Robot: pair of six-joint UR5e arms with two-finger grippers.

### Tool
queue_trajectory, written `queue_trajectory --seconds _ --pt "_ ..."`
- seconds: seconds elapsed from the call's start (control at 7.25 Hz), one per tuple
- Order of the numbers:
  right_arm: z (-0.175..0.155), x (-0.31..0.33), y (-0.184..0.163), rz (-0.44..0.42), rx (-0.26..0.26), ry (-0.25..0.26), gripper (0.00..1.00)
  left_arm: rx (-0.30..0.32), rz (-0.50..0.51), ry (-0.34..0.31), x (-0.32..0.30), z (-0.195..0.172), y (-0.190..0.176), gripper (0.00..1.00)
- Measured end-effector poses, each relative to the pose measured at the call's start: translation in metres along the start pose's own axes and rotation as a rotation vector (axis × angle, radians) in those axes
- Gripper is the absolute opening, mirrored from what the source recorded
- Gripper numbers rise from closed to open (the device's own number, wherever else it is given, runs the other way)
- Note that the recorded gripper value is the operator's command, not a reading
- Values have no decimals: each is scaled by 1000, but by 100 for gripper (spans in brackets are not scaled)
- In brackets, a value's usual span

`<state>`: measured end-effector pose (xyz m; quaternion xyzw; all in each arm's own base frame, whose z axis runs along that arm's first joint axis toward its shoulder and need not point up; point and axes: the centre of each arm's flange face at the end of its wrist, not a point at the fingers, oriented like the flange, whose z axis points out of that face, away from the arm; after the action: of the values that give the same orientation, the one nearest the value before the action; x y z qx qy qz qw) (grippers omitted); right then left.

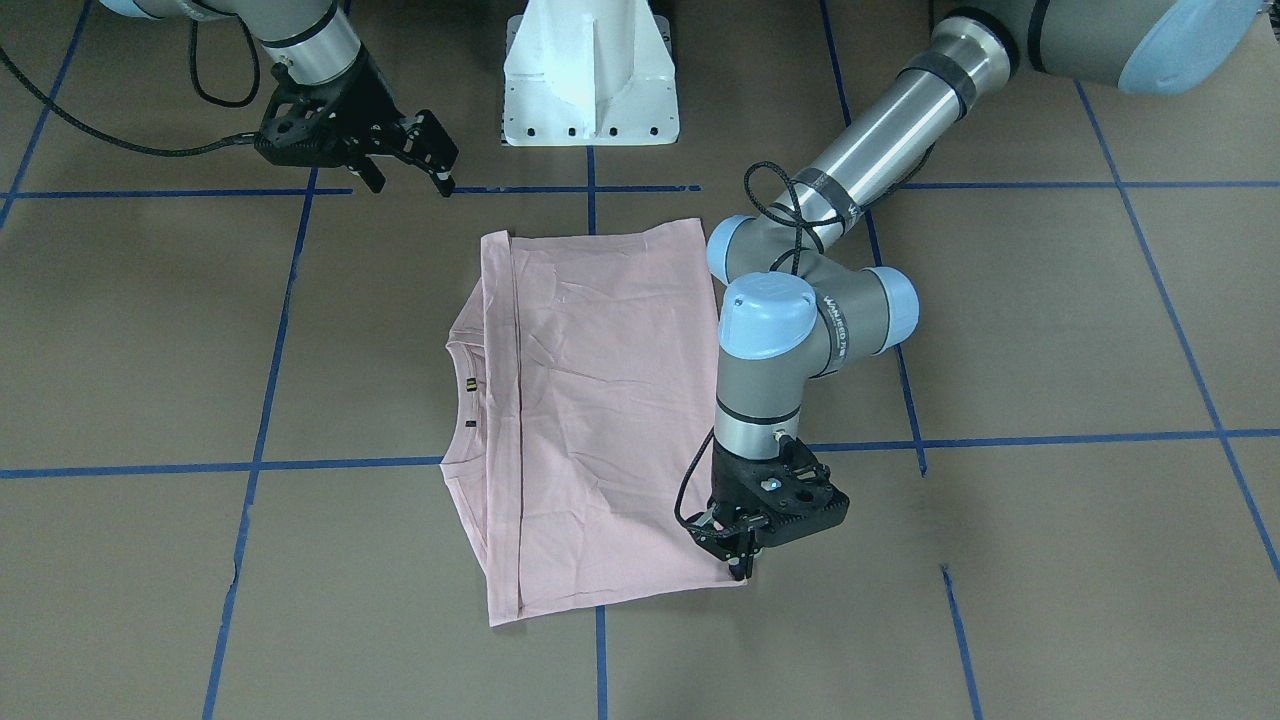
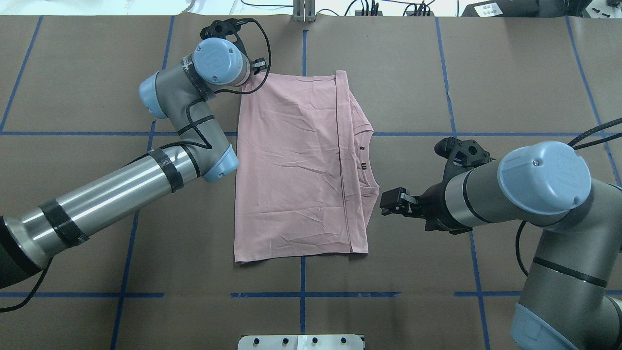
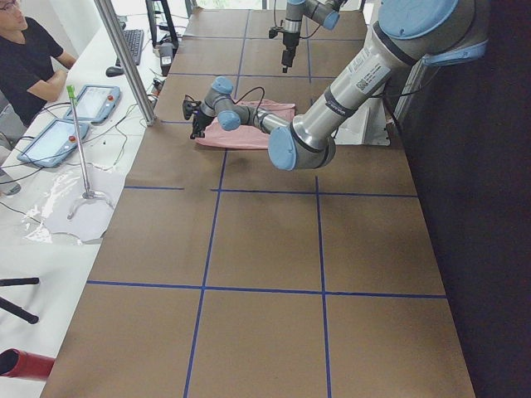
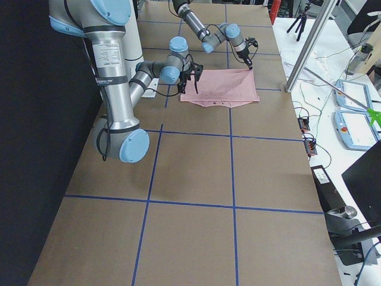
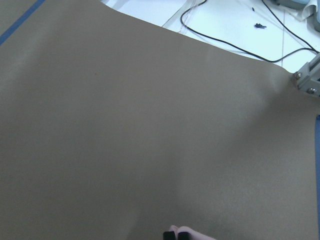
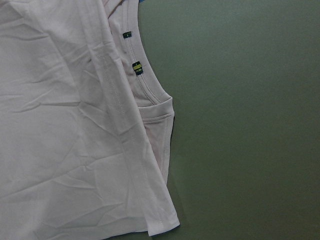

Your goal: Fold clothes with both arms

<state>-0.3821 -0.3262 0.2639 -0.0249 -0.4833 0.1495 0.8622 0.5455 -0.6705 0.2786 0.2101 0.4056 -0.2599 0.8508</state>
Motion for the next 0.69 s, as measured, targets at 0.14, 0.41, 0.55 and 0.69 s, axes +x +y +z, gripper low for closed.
queue_trajectory --seconds 0.14,0.41,0.55,0.69 --pt "0 0 -1 -2 10 1 100 17 7 1 0 2 -2 100" --pt "1 0 -2 -5 25 2 100 11 25 29 10 -9 -8 100" --pt "1 0 -3 -7 30 3 100 -47 10 54 18 -24 -6 100" --pt "1 0 -4 -8 37 3 100 -120 -31 69 19 -43 1 100"
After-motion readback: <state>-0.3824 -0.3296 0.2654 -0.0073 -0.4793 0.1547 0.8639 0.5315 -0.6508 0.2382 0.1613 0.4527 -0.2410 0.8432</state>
